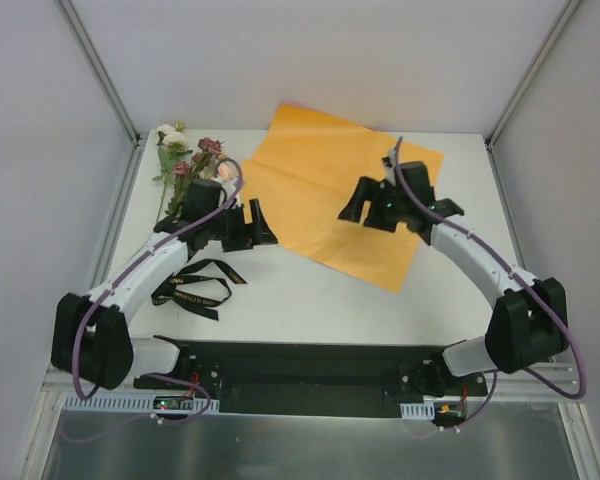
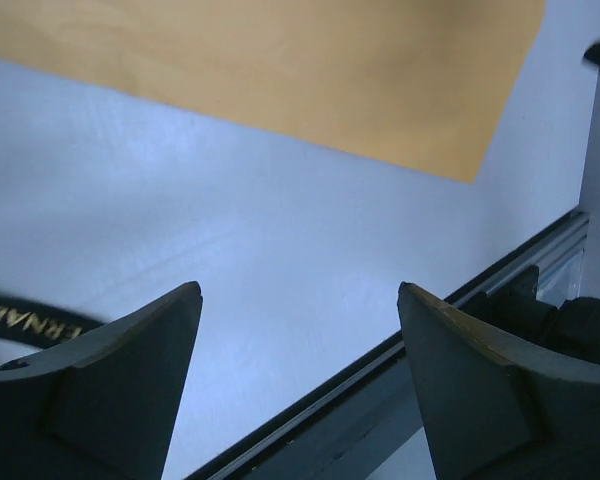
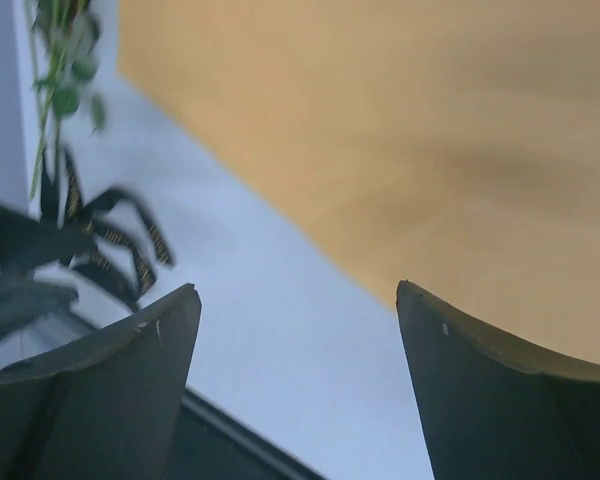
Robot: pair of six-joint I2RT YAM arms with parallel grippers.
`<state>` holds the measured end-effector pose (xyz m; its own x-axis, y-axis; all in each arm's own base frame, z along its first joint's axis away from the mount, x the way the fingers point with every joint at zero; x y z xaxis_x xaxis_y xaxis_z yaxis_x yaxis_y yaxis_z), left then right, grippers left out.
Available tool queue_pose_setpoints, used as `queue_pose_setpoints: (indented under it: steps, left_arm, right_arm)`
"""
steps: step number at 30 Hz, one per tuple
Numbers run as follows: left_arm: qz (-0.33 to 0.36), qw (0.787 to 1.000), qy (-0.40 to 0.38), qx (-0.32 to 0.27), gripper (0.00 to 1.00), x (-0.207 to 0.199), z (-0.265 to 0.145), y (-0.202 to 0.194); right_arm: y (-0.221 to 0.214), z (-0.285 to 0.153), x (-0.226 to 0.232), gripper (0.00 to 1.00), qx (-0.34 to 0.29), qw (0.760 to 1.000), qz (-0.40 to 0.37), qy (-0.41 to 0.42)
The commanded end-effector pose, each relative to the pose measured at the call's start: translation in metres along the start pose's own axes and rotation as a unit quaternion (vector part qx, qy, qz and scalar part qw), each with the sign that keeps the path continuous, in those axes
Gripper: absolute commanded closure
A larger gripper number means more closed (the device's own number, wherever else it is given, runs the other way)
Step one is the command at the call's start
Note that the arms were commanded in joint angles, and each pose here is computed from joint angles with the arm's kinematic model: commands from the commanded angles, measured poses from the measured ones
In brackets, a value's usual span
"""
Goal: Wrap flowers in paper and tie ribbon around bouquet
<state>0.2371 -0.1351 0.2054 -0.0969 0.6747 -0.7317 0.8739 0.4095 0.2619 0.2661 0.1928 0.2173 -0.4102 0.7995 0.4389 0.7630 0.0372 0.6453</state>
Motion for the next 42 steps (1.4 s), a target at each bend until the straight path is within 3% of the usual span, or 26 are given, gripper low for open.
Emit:
queue_pose_setpoints:
  steps: [1,6,7,9,15,23,24,27,31,35,38,41,42]
  left_arm:
    - [0.066,0.994,-0.080,-0.021,0.22,-0.063,0.030,0.011]
    - [0.027,0.999,-0.037,0.009,0.39,-0.067,0.090,0.016]
    - [0.032,0.999,-0.042,0.007,0.41,-0.076,0.096,0.023]
    - [0.025,0.999,-0.027,0.023,0.44,-0.069,0.119,0.026]
    - [0.035,0.998,0.041,0.024,0.46,-0.049,0.169,0.046]
    - [0.019,0.993,0.100,0.057,0.49,-0.020,0.195,0.042]
    - [0.021,0.993,0.103,0.056,0.49,-0.018,0.196,0.042]
    - [0.043,0.991,0.100,0.079,0.49,-0.015,0.197,0.039]
    - [0.053,0.989,0.090,0.108,0.45,-0.013,0.194,0.032]
    - [0.051,0.986,0.056,0.150,0.42,-0.020,0.192,0.023]
    - [0.065,0.986,0.038,0.151,0.42,-0.029,0.181,0.022]
    - [0.108,0.986,0.028,0.124,0.41,-0.040,0.169,0.032]
    - [0.112,0.986,0.022,0.118,0.40,-0.044,0.167,0.036]
  right_arm:
    - [0.034,-0.003,-0.080,0.18,0.024,0.991,-0.024,-0.129]
    - [0.072,0.022,-0.145,0.32,0.055,0.983,-0.001,-0.174]
    - [0.084,0.021,-0.148,0.42,0.060,0.983,0.003,-0.173]
    - [0.079,0.033,-0.171,0.53,0.090,0.978,0.022,-0.185]
    - [0.050,0.029,-0.202,0.61,0.125,0.966,0.048,-0.222]
    - [-0.015,0.014,-0.211,0.65,0.134,0.949,0.146,-0.245]
    - [-0.043,0.013,-0.208,0.65,0.156,0.943,0.166,-0.244]
    - [-0.061,-0.006,-0.205,0.68,0.107,0.934,0.209,-0.269]
    - [-0.126,-0.030,-0.184,0.67,0.124,0.918,0.245,-0.287]
    - [-0.124,-0.053,-0.163,0.58,0.055,0.942,0.198,-0.264]
    - [-0.098,-0.062,-0.154,0.46,0.026,0.958,0.141,-0.249]
    - [-0.066,-0.055,-0.153,0.43,0.033,0.967,0.123,-0.221]
    - [-0.069,-0.045,-0.160,0.42,0.070,0.963,0.138,-0.222]
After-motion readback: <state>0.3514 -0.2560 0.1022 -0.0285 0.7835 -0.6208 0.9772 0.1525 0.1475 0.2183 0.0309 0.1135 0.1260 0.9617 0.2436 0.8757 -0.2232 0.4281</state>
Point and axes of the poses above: each gripper's point midway between its finger pads, its own z axis out along the fingers, its own x axis along the line the jaws close on, y = z × x, the point moved 8 cm from there along -z, back along the fingers, and after that the axes turned 15 degrees about -z, right-handed, at the moved point
